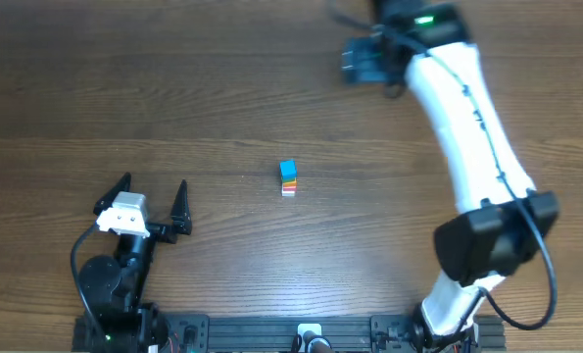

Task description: Stack Cubes

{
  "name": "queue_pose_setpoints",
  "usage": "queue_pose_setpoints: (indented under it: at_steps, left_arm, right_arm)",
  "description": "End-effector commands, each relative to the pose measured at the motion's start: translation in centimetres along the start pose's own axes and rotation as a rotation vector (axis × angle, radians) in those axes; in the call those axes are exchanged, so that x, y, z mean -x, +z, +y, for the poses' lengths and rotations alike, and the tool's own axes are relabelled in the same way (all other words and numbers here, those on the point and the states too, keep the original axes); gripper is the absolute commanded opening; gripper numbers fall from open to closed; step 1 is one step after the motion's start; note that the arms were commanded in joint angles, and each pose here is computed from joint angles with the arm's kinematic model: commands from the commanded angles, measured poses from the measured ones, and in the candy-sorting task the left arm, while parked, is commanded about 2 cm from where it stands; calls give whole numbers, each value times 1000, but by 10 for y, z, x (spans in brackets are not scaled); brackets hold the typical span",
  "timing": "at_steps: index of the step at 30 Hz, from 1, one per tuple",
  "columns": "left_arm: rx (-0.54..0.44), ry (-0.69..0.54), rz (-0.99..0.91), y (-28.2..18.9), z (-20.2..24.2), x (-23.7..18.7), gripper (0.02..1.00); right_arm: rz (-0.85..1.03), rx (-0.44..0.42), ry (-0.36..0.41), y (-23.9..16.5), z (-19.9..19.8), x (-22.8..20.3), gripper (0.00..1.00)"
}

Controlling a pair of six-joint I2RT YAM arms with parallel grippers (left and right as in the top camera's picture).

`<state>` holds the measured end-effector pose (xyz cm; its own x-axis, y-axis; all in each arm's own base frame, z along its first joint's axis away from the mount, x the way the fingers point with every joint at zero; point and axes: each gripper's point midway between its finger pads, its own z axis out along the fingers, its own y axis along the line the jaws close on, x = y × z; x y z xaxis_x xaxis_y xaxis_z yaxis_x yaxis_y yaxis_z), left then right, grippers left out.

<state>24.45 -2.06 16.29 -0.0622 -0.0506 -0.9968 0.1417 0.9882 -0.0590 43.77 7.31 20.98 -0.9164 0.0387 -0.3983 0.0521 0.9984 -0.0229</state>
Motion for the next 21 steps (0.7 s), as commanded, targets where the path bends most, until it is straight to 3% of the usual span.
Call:
queue_pose_setpoints:
  at_steps: [1,7,14,21]
  left_arm:
    - [-13,15,-1,0,-2,-1,1000]
    - [-13,15,-1,0,-2,-1,1000]
    - [-13,15,-1,0,-2,-1,1000]
    - [-13,15,-1,0,-2,-1,1000]
  right_arm:
    - [-73,-121,33,-40,-68,2,991]
    - [-208,-174,117,-68,-121,-32,993]
    - [-419,-146,74,-86,-114,-90,993]
    - [-649,-37,70,-78,-99,-141,993]
